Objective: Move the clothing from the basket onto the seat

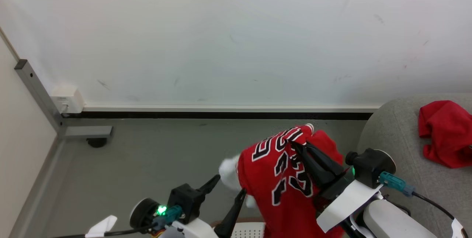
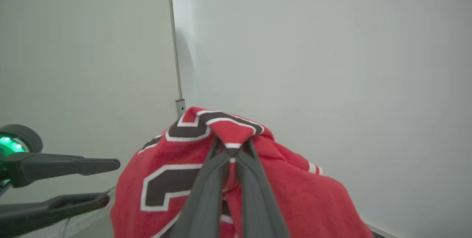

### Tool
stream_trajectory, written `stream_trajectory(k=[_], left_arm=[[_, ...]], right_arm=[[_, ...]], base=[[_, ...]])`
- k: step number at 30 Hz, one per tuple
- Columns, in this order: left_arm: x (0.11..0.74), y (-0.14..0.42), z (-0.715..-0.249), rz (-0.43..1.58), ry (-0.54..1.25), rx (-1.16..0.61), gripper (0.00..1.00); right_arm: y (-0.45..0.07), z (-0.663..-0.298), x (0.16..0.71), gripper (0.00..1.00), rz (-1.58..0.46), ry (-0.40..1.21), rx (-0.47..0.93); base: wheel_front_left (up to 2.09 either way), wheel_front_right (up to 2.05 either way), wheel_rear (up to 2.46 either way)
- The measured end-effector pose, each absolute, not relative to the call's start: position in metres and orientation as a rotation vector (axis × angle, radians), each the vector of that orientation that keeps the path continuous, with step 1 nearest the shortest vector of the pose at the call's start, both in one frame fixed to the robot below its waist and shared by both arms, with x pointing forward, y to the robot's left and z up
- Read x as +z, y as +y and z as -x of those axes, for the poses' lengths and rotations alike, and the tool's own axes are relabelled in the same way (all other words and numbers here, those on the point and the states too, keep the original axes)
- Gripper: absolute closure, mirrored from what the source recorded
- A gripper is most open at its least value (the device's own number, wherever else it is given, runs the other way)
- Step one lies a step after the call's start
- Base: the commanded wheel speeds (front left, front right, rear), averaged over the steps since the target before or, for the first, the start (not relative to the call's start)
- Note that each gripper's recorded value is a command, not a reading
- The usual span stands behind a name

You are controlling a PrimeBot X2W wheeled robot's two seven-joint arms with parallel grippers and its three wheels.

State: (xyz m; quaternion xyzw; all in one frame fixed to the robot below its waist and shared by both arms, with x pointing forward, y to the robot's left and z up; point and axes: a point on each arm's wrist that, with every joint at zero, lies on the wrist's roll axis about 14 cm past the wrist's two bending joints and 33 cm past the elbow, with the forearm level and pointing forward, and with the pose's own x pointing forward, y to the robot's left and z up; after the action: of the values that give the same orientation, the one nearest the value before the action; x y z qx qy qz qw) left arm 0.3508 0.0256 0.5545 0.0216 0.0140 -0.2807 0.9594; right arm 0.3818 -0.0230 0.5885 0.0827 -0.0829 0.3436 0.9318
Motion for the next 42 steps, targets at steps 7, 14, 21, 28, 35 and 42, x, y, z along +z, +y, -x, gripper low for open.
stream_trajectory(k=[7,14,21,28,35,42], left_arm=[[0.55,0.02,-0.35,-0.035,0.032,-0.583,0.0],[0.551,-0.005,-0.351,-0.016,0.026,-0.653,0.0],[0.549,-0.051,-0.346,-0.003,0.027,-0.797,0.0],[0.556,-0.109,-0.333,0.027,0.003,-0.981,0.0],[0.56,-0.146,-0.329,0.051,-0.013,-1.113,0.0],[0.556,-0.159,-0.36,0.069,-0.024,-1.172,0.0]], right_arm=[[-0.036,-0.383,0.59,1.0,-0.159,-0.181,0.67],[-0.07,-0.383,0.59,1.0,-0.14,-0.193,0.581],[-0.13,-0.375,0.595,1.0,-0.102,-0.215,0.43],[-0.201,-0.351,0.603,1.0,-0.069,-0.237,0.238],[-0.253,-0.334,0.611,1.0,-0.023,-0.25,0.083],[-0.28,-0.368,0.62,1.0,0.041,-0.246,0.003]], base=[[0.0,0.0,0.0],[0.0,0.0,0.0],[0.0,0.0,0.0],[0.0,0.0,0.0],[0.0,0.0,0.0],[0.0,0.0,0.0]])
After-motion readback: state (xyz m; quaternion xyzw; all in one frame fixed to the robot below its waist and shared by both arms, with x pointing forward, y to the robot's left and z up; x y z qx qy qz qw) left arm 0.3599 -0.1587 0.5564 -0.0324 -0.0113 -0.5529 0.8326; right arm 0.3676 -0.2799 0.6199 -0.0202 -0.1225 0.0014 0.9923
